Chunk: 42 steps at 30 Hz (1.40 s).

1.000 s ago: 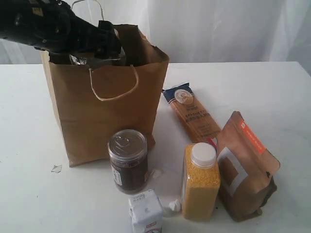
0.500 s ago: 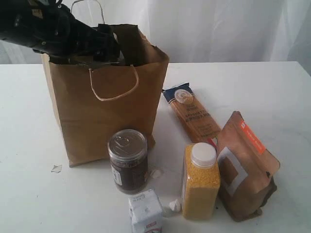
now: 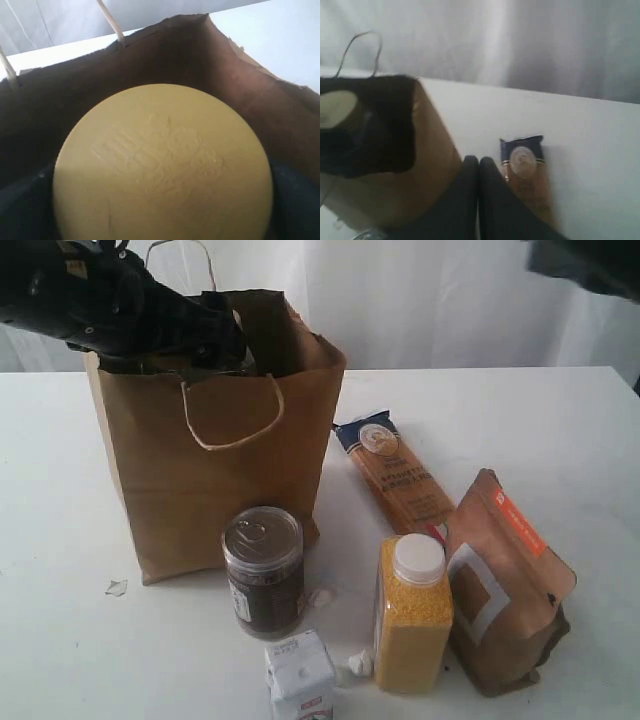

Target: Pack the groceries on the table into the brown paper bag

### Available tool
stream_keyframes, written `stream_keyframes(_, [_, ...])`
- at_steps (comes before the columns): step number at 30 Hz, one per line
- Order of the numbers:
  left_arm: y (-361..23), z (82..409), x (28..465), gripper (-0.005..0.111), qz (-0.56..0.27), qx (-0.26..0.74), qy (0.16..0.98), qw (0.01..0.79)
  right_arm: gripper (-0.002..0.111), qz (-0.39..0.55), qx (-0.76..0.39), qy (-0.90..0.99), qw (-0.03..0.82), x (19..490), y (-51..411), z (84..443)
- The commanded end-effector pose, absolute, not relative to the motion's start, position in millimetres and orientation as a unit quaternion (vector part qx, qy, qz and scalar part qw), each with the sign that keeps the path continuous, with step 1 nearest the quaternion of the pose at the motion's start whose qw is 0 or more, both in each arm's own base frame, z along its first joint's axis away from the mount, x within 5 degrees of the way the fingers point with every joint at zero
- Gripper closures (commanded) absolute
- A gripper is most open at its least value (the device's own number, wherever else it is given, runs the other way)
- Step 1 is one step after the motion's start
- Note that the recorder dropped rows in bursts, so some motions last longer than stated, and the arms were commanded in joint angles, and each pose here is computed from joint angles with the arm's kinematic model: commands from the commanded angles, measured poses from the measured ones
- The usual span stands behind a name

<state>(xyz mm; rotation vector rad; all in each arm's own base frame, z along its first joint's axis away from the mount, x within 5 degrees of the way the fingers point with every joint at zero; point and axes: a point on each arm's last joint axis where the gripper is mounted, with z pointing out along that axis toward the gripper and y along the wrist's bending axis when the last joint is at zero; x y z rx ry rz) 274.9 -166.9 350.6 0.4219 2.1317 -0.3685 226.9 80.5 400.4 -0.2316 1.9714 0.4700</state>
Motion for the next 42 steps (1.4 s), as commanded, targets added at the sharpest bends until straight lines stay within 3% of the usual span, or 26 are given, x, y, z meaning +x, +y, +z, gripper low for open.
stream_keyframes(1, [-167.3,361.8,272.0,0.002,-0.164,0.166,0.851,0.471,0.108,0.193,-0.241,0.802,0.511,265.9,107.9,414.3])
stream_keyframes(5, [-167.1,361.3,271.8,0.002,-0.163,0.166,0.852,0.469,0.108,0.172,-0.308,0.784,0.511,293.6,119.2,408.2])
stream_keyframes(17, [-167.1,361.2,271.7,0.002,-0.162,0.167,0.852,0.468,0.108,0.242,-0.391,0.725,0.513,341.8,152.0,365.1])
stream_keyframes(32, [-167.1,361.3,271.8,0.002,-0.162,0.168,0.852,0.469,0.108,0.327,-0.454,0.642,0.524,357.6,197.0,381.9])
stream_keyframes(42, [-167.1,361.3,271.8,0.002,-0.162,0.167,0.852,0.469,0.108,0.341,-0.487,0.63,0.5,364.4,240.5,364.0])
